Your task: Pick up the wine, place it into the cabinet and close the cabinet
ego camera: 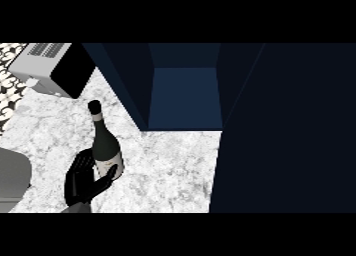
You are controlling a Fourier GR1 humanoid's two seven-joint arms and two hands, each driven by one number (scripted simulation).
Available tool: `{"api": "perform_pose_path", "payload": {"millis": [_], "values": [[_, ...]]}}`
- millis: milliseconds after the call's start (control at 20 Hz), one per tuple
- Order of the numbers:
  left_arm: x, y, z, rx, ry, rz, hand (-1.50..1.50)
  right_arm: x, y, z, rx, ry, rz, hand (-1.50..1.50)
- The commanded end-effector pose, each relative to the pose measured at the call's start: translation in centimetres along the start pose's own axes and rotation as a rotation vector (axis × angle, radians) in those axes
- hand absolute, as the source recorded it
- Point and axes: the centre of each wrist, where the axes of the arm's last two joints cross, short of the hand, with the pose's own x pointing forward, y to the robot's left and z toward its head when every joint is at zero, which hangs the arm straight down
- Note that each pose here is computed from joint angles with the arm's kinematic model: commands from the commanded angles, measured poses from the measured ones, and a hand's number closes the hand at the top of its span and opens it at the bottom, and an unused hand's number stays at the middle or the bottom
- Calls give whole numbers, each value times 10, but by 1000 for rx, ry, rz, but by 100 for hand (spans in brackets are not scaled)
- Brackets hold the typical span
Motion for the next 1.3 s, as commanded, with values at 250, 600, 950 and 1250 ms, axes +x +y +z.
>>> {"api": "perform_pose_path", "payload": {"millis": [250,600,950,1250], "values": [[-4,-44,-29,-74,15,100,150,1,8,11,27,-36,-55,-150],[10,13,-11,-95,110,131,150,14,-2,17,46,-27,-33,-150],[30,-2,-34,-131,52,187,150,7,-3,12,24,-24,-36,-150],[30,-38,-30,-220,104,194,150,3,-5,6,25,-35,-24,-150]]}}
